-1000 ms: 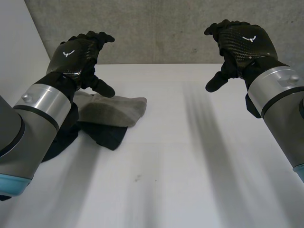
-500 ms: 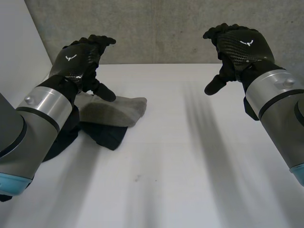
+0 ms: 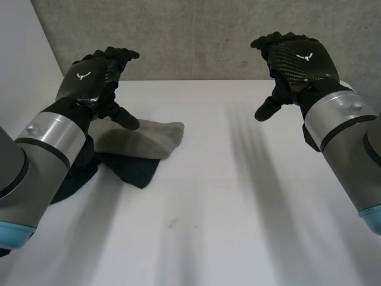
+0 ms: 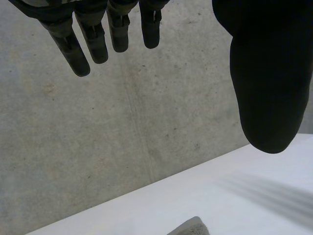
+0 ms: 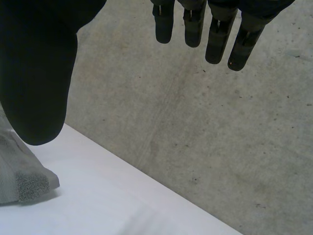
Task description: Fold the laundry.
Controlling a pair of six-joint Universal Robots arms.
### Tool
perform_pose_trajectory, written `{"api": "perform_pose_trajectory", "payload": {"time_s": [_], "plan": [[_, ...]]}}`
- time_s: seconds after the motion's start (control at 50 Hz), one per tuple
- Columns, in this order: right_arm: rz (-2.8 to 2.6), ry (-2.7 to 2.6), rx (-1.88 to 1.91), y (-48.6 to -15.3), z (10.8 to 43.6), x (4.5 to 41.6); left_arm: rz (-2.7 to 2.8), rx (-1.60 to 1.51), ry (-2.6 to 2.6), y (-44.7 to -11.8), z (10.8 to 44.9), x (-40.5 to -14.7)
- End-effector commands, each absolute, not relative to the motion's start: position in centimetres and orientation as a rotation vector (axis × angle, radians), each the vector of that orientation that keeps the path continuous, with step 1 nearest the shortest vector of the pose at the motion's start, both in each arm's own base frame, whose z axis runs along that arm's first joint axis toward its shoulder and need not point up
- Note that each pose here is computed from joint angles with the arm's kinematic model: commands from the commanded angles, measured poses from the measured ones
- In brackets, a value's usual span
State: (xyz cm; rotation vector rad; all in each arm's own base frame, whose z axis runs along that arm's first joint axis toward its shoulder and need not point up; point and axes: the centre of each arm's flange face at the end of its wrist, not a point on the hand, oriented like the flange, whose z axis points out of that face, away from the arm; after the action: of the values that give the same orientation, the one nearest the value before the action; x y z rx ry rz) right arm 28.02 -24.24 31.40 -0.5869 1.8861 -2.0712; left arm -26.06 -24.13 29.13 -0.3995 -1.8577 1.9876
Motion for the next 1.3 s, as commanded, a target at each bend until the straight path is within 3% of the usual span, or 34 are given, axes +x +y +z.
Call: {"api": "perform_pose_trajectory", "payload": {"time_s": [0.02,1.3], "plan": [[-2.084,1.844,-0.672,-24.4,30.8,28.5,2.045,-0.393,-1.88,-23.7,29.1,-24.5],[-2.063,1.882,-0.71,-24.2,29.6,28.5,2.109,-0.388,-1.815,-23.5,30.0,-24.2]]}}
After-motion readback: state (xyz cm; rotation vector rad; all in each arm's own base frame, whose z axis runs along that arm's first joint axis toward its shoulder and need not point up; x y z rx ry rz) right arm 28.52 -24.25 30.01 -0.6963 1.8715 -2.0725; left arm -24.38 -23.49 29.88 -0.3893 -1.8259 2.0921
